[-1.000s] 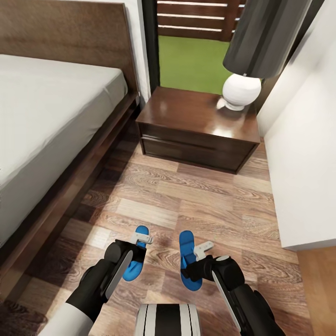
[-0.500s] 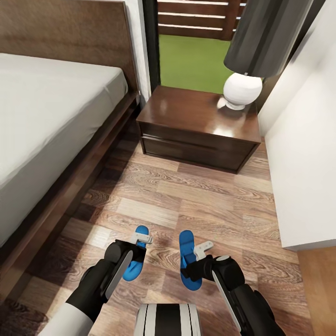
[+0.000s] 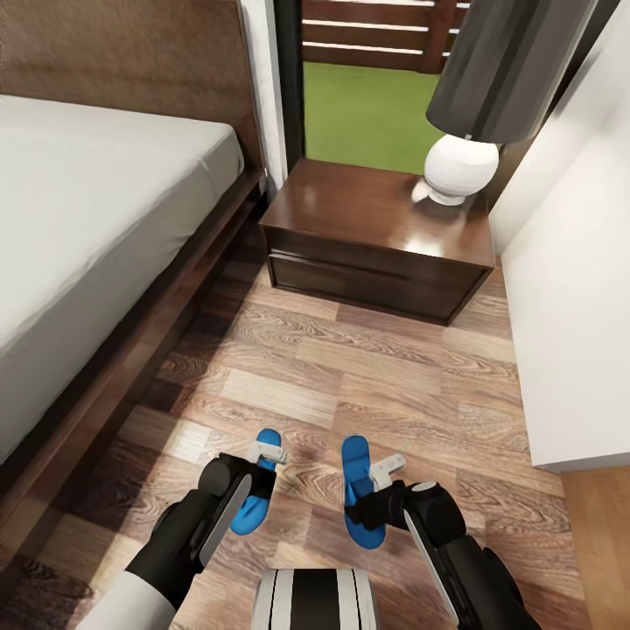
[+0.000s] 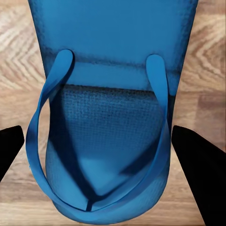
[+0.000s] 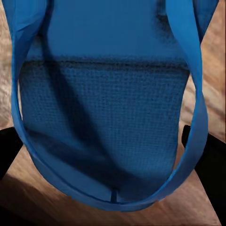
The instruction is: In the bedroom, move the book from the bed onto either nightstand, and place the two sandals side by side next to the bed.
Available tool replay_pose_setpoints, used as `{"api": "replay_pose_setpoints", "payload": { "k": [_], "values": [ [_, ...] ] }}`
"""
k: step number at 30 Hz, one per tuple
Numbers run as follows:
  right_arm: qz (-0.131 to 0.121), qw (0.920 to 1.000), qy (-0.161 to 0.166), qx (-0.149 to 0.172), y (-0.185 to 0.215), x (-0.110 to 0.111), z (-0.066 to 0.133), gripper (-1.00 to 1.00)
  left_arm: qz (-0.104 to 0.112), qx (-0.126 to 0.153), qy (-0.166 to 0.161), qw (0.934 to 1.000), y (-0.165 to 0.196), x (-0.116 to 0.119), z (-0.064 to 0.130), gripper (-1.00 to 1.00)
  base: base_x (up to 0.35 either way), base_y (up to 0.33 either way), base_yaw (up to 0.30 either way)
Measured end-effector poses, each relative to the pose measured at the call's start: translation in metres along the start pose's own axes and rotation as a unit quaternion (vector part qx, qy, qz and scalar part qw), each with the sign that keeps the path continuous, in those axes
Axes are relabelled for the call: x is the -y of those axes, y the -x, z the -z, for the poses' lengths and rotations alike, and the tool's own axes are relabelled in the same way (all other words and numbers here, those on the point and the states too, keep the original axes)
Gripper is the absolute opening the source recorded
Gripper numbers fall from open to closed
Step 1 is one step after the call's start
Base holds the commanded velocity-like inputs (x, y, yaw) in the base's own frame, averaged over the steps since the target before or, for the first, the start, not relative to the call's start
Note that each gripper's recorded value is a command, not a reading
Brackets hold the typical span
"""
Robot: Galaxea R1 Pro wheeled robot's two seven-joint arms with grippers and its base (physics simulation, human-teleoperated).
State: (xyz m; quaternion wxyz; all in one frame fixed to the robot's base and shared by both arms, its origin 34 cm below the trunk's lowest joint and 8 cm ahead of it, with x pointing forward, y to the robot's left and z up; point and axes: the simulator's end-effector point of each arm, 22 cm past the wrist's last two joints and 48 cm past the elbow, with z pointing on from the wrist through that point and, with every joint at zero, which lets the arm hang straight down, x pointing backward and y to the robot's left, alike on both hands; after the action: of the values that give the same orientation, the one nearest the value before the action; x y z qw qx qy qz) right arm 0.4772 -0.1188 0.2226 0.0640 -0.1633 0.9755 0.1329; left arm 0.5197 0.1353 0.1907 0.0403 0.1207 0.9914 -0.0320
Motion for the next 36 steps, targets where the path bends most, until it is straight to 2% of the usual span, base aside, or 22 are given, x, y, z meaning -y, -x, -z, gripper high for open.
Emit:
{"api": "replay_pose_setpoints", "payload": {
  "k": [32, 36],
  "values": [
    [-0.002, 1.0000, 0.003, 0.000, 0.000, -0.001, 0.000, -1.00, -0.001, -0.002, 0.000, 1.0000, -0.001, 0.000, 0.000, -1.00, 0.000, 0.000, 0.000],
    [-0.007, 1.0000, 0.004, 0.005, 0.004, -0.003, 0.000, -1.00, -0.003, -0.008, -0.010, 0.9999, -0.008, 0.012, -0.001, -1.00, 0.000, 0.000, 0.000]
  ]
}}
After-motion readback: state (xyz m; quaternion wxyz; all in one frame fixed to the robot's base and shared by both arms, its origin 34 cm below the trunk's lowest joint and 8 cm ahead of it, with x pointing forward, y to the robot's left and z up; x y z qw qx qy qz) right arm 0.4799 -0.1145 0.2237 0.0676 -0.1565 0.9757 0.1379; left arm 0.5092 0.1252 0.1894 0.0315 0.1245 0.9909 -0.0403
